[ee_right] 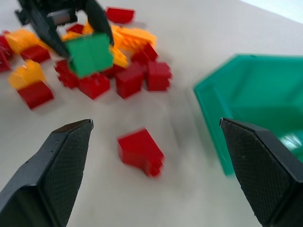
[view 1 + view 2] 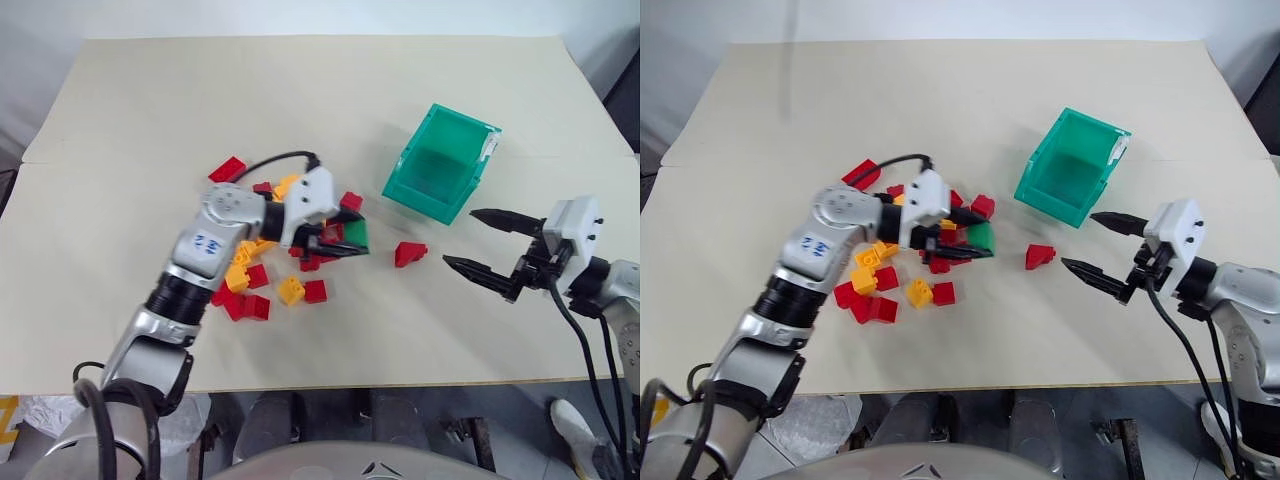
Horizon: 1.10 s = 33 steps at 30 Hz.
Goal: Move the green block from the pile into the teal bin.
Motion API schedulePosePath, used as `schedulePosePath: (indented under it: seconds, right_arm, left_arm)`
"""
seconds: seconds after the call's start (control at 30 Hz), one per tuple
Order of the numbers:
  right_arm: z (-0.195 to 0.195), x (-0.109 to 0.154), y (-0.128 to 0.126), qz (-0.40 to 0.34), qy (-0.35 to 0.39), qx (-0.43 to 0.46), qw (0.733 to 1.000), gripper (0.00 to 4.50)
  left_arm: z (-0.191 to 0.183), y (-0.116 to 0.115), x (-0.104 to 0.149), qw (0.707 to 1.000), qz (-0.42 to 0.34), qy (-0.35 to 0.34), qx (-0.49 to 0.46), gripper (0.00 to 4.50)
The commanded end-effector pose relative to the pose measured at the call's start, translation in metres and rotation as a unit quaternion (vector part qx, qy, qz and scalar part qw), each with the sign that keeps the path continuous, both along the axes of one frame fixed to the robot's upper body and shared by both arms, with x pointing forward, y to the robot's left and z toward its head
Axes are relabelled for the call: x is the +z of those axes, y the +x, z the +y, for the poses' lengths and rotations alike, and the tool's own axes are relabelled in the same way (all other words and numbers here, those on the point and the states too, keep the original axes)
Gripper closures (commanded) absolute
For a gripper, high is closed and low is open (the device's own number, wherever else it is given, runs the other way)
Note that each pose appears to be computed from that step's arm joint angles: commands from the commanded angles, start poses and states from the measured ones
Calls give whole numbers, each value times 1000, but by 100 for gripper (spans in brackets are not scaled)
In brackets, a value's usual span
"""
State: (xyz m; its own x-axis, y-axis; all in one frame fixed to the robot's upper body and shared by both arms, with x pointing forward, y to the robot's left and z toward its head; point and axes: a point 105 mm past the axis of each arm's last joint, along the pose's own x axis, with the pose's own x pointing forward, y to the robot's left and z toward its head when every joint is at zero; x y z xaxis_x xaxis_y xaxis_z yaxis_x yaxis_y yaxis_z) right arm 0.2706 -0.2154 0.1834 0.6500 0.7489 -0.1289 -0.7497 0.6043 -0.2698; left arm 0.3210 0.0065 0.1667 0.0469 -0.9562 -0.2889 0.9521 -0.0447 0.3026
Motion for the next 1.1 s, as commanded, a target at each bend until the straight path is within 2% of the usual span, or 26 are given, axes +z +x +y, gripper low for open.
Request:
schedulePosePath:
  seconds: [0.03, 0.13, 0.27, 0.3, 0.53, 0.7, 0.87, 0.97, 1.1]
  right_arm:
    - [0, 16, -7, -30, -6, -3, 1000, 0]
    - [-2, 19, -13, -35, 0, -19, 999, 0]
    - [-7, 19, -25, -30, -3, -42, 999, 0]
    - [-8, 19, -26, -29, -4, -46, 999, 0]
    - [-30, 21, -46, 4, -52, -76, 996, 0]
    - [-46, 26, -64, 42, -102, -91, 990, 0]
    - [-28, 25, -52, 66, -118, -79, 988, 0]
    - [6, 22, -36, 65, -115, -29, 991, 0]
    - [42, 7, -7, 86, -135, 11, 987, 0]
  left_arm:
    - [-19, -2, -2, 999, -18, 12, -29, 237]
    - [-18, 8, -17, 998, -18, 53, -9, 141]
    - [-12, 5, -7, 999, -19, 34, -31, 19]
    - [-11, 5, -5, 999, -18, 30, -32, 5]
    - [15, -7, 21, 996, -12, -50, -70, 5]
    - [68, 4, 32, 996, 17, -83, -18, 5]
    - [106, 3, 33, 995, 23, -100, 14, 5]
    - [124, -9, 34, 991, 34, -133, 5, 5]
    - [142, -23, 24, 992, 30, -126, 7, 5]
